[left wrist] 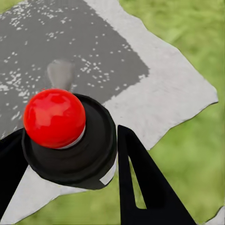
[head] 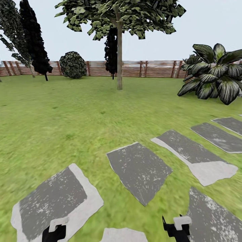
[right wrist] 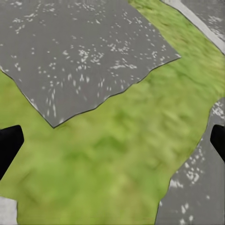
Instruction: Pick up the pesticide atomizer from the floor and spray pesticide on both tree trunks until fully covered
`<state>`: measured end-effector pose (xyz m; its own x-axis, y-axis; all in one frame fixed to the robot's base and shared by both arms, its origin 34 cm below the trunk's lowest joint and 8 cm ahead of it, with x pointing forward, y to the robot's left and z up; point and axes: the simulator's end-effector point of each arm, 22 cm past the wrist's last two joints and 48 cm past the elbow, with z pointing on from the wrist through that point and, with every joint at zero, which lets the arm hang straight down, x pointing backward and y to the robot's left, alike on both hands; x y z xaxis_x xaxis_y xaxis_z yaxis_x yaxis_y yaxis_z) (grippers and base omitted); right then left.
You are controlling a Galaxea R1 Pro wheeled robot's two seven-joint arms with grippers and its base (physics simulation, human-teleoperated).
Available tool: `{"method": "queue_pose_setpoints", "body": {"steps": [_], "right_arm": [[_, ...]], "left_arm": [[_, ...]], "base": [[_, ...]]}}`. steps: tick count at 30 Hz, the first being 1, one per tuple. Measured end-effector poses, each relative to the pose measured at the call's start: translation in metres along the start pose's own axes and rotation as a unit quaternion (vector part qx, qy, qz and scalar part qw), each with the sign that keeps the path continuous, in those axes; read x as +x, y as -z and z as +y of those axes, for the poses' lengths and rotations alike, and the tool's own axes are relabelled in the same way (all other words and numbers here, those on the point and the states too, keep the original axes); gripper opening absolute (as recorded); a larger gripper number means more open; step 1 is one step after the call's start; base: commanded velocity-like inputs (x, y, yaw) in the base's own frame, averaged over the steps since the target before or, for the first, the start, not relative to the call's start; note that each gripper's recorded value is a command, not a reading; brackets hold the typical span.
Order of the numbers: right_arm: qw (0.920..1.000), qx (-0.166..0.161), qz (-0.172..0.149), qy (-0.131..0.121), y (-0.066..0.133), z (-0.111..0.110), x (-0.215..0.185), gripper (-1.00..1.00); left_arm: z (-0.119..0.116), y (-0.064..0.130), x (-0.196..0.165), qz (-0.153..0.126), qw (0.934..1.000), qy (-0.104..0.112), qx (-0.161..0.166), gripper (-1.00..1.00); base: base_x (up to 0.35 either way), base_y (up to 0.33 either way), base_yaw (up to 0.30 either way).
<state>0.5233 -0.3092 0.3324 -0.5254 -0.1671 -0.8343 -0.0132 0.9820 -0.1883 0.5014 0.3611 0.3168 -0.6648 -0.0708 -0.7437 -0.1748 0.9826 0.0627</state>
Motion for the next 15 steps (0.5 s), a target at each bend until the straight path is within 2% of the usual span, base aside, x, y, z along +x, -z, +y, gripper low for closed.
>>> {"method": "queue_pose_setpoints", "body": {"steps": [15], "right_arm": [[1.0,0.0,0.0,0.0,0.0,0.0001,0.0,1.0]], "left_arm": [[0.0002,0.0,-0.0004,0.0,1.0,0.0,0.0,-1.0]], "base": [[0.34,0.0,0.0]]}}
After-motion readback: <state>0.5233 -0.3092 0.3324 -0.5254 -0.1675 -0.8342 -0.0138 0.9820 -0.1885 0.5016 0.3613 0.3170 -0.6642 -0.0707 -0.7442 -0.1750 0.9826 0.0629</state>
